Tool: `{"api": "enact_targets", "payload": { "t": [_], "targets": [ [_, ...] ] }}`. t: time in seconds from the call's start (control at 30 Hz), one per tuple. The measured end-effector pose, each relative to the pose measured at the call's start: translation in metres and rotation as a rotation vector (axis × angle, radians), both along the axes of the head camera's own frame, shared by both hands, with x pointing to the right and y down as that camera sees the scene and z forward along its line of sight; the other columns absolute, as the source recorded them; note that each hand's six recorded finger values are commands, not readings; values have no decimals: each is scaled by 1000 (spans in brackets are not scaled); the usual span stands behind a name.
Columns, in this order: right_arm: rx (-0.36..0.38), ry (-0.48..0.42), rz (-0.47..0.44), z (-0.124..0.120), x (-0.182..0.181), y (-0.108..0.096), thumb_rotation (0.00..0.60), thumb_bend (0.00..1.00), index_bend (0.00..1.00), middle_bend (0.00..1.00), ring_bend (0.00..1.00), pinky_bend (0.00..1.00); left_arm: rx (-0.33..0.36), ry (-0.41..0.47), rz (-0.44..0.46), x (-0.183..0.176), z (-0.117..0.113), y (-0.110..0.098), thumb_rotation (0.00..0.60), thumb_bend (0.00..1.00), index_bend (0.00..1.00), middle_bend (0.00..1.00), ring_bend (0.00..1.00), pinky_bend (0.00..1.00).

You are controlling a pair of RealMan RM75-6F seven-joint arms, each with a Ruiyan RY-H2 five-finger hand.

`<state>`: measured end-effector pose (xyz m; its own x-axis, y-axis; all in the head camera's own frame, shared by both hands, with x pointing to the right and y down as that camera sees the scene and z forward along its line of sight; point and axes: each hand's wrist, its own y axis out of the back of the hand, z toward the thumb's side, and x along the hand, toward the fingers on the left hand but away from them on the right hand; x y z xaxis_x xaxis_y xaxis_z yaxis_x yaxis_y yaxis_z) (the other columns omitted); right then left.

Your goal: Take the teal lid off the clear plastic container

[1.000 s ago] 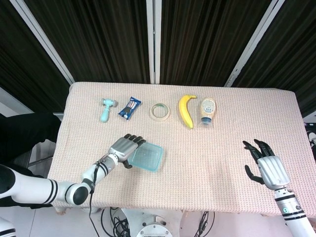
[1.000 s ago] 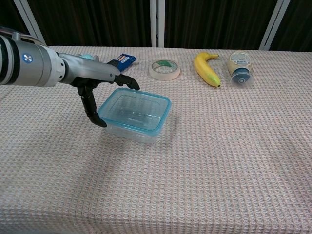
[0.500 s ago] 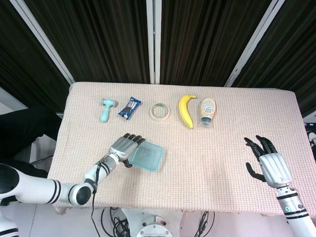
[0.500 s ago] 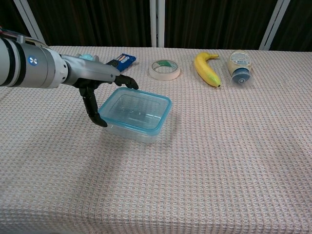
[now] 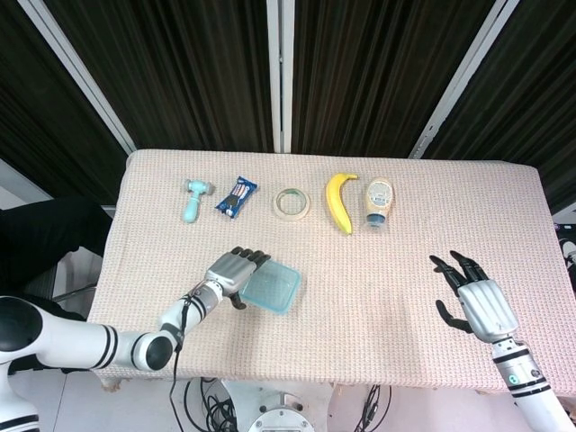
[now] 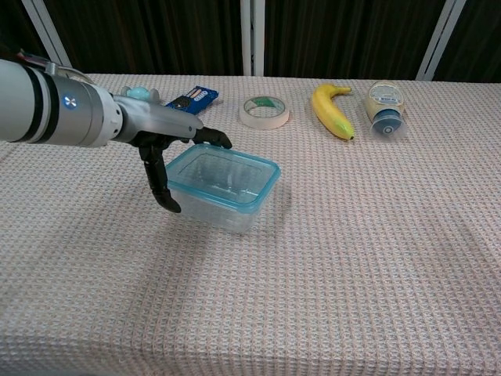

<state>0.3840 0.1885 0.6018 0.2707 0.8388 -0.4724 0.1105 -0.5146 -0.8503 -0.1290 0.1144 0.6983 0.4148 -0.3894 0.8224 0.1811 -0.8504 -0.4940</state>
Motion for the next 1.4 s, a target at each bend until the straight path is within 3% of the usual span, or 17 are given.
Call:
{"api": "enact_targets", "payload": {
  "t": [0.13, 0.37, 0.67, 0.93, 1.1, 1.4],
  "targets": [
    [-19, -60, -75, 10, -24, 2, 600, 329, 168, 337, 120, 232, 7, 22, -30, 13, 1, -6, 600, 142, 152, 190, 94, 226],
    [-37, -184, -224, 41, -92, -2, 600, 227, 246, 351, 146, 272, 45, 49, -78, 41, 0, -19, 600, 136, 152, 202, 102, 251],
    [48, -211, -355, 69, -164, -18, 600, 214, 318, 359, 156, 276, 119, 19, -107, 65, 10, -26, 600, 134, 146, 202, 102, 250],
    [120, -150, -400, 88, -178, -24, 600, 210, 332, 346, 156, 274, 130, 2, -106, 70, 20, -27, 600, 135, 145, 202, 102, 244],
    [153, -132, -405, 101, -182, -25, 600, 136, 332, 329, 150, 254, 121, 0, -114, 68, 22, -28, 600, 135, 145, 202, 102, 244],
    [178, -178, -400, 115, -198, -29, 600, 122, 342, 327, 149, 250, 118, 2, -116, 67, 23, -28, 600, 135, 145, 204, 102, 244]
  ]
}}
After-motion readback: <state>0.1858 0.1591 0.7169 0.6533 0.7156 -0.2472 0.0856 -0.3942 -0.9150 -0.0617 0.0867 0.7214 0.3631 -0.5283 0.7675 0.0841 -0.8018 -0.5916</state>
